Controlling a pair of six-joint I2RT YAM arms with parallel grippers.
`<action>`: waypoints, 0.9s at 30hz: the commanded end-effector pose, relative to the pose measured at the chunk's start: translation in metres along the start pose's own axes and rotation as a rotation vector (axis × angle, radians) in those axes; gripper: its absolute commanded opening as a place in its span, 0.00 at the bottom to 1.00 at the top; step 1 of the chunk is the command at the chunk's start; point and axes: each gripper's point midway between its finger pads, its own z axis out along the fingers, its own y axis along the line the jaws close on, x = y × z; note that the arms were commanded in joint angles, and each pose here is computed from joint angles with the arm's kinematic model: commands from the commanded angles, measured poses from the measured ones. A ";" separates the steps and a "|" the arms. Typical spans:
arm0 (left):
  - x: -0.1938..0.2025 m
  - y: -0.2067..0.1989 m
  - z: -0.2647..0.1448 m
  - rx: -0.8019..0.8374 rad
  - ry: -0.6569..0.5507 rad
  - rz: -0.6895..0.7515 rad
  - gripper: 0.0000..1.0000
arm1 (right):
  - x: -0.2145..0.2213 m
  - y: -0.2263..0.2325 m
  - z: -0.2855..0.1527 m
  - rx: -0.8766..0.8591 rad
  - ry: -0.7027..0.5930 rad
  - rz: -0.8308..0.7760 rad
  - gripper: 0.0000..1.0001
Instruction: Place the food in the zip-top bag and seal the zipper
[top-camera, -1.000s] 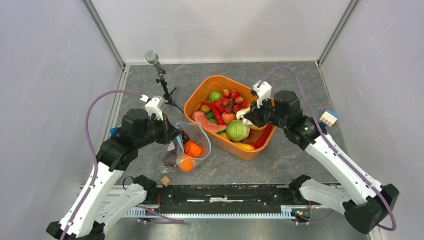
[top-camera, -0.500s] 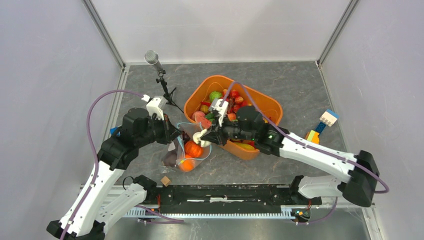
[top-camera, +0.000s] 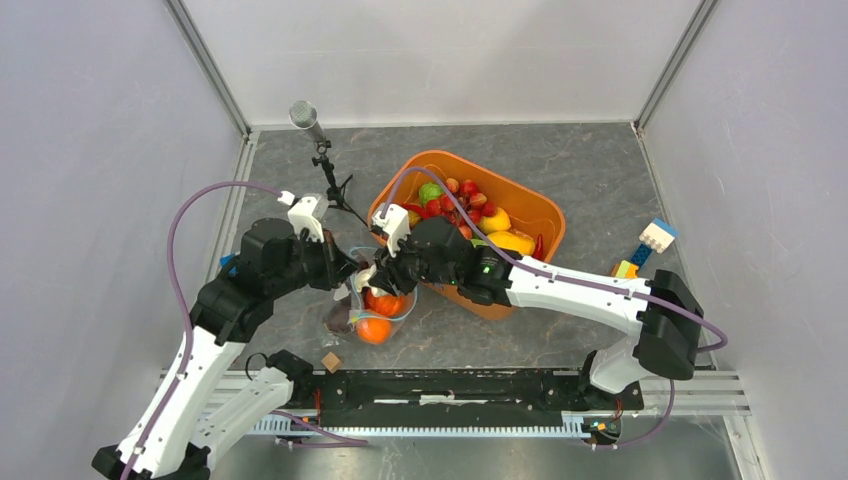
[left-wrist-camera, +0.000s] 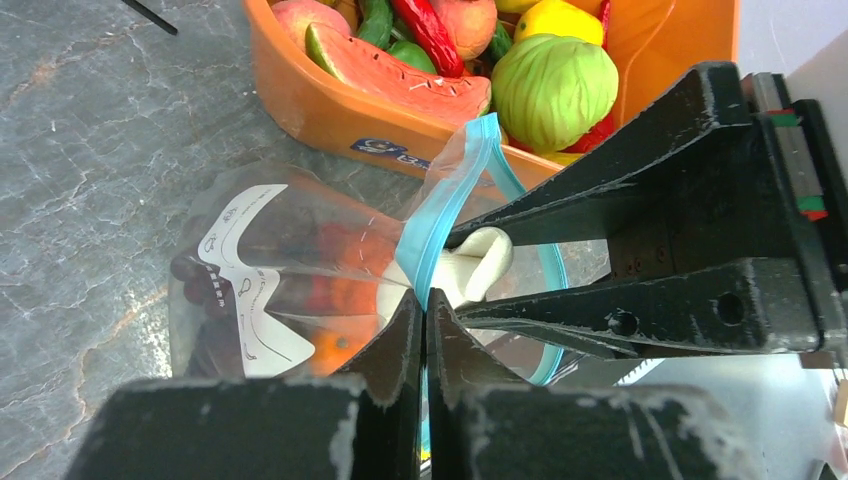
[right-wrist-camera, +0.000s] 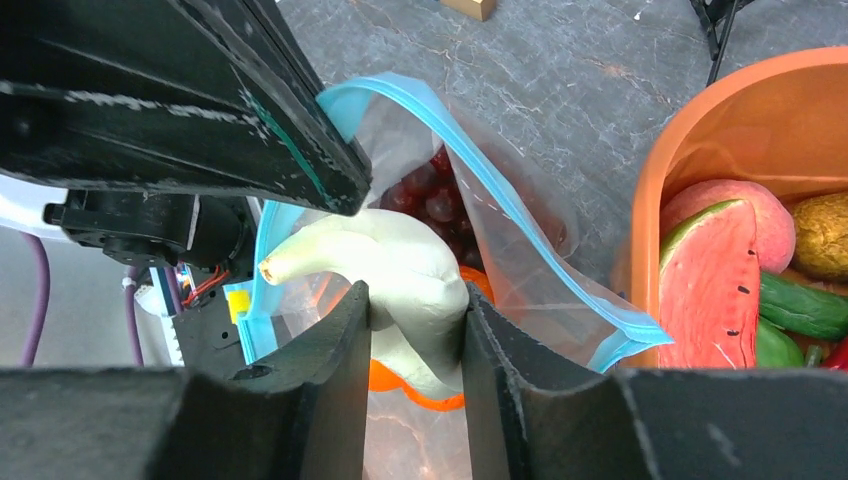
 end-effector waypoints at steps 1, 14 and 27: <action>-0.027 -0.013 -0.015 0.026 -0.101 -0.017 0.02 | -0.021 0.015 0.000 -0.054 -0.058 0.008 0.40; -0.028 -0.013 -0.017 0.027 -0.110 -0.019 0.03 | -0.036 0.027 -0.024 -0.115 -0.114 -0.056 0.71; -0.029 -0.014 -0.019 0.029 -0.108 -0.013 0.03 | -0.044 0.007 -0.051 0.004 -0.169 -0.090 0.73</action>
